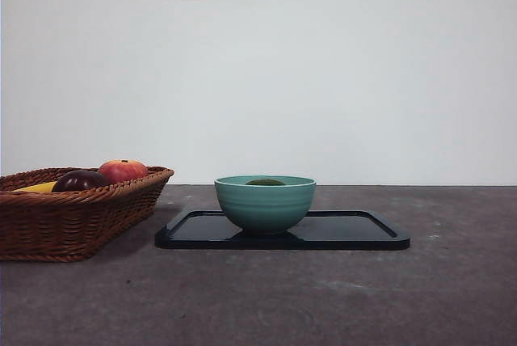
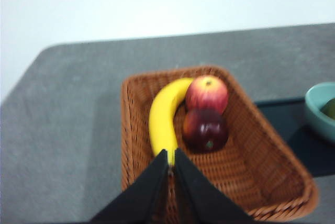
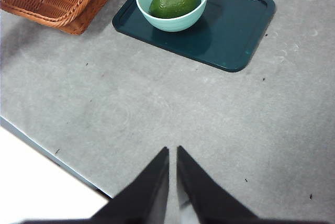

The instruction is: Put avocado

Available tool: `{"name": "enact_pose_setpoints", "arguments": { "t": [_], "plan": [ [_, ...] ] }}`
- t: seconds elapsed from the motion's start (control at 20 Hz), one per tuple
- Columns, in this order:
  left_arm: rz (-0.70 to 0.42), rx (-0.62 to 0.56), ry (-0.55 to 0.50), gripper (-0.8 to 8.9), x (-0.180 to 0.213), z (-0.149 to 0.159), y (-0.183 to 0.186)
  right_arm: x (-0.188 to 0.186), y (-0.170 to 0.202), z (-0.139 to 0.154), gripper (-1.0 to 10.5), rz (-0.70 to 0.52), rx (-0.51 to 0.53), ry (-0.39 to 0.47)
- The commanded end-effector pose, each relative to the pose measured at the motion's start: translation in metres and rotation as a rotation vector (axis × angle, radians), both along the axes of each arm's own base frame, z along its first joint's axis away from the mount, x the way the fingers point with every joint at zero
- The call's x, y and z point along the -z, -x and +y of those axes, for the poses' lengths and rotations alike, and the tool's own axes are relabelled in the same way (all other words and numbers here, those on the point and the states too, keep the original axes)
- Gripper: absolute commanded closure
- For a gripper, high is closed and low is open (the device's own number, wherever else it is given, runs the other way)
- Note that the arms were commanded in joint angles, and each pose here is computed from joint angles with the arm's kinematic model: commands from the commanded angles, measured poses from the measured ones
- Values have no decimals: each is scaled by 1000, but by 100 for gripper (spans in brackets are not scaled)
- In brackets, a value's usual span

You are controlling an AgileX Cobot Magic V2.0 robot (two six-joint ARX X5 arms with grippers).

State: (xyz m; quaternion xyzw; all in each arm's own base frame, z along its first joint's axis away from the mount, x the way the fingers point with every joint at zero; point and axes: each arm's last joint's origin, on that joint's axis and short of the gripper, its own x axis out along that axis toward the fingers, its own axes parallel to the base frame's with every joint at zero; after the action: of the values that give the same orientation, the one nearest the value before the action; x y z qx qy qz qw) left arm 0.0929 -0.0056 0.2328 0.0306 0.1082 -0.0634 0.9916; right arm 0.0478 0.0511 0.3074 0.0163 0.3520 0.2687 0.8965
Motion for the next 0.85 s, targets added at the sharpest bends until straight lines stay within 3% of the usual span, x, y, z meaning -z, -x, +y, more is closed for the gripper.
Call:
{"name": "enact_pose_setpoints", "arguments": {
  "t": [0.05,0.25,0.5,0.7,0.85],
  "plan": [
    [-17,0,28,794,27,0,-4,-2,0,1,926,-4,-4,-16],
    [-4,-10,72,794,58,0,-2,-2,0,1,926,-4,-4,-16],
    [-32,-13,88,794,72,0,1,-2,0,1,926,-4,-4,-16],
    [-5,-107,110,794,80,2,-1,-2,0,1,926,-4,-4,-16],
    [0,-114,98,794,83,3,-1,-2,0,1,927,-4,-4,-16]
  ]
}}
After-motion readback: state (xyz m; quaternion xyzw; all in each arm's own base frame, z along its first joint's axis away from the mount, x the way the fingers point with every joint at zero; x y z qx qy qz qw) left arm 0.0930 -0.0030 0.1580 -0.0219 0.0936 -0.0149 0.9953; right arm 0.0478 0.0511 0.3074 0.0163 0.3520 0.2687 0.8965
